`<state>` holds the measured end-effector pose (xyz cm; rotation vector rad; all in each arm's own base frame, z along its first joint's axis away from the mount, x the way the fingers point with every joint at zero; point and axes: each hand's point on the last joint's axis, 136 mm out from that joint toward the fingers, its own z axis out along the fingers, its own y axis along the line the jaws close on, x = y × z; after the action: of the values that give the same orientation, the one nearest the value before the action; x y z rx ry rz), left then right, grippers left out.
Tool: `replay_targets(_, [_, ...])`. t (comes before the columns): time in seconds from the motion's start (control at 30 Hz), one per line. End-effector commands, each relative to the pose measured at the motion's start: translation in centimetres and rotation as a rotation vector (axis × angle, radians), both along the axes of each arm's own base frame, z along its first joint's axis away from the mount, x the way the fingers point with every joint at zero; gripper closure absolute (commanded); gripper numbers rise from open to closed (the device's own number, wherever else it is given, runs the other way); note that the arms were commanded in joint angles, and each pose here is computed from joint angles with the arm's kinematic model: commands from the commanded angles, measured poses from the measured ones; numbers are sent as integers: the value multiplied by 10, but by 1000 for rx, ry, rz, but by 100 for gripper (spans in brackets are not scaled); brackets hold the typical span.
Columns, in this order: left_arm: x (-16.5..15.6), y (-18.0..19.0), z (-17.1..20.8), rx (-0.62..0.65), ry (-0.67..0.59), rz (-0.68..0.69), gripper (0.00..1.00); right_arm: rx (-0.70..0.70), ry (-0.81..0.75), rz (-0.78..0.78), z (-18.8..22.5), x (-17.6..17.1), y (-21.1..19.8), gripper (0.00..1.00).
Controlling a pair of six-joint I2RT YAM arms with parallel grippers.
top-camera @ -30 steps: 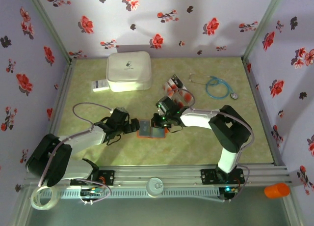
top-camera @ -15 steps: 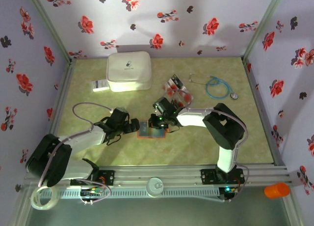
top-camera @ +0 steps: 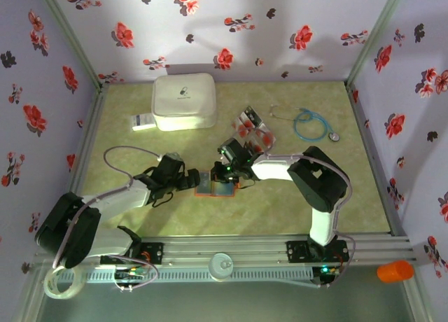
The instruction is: Put the credit cards into the card holder
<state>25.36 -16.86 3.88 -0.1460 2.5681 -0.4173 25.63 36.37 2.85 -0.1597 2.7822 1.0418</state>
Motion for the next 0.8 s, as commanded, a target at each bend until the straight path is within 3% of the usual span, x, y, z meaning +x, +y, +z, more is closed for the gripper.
replay_targets(0.0, [-1,-7,6,-3,-2,-22,0,-16,35,3,-12,-6,0,100])
replay_targets(0.33, [-9,-13,-7,61,9,-67,0,-13,40,4,-11,-8,0,100])
replay_targets(0.57, [-17,-5,-18,138,26,-49,0,4,-14,18,23,0,0,100])
replay_targets(0.77, [-23,-2,-25,153,35,-33,0,-75,-115,22,64,16,-28,75])
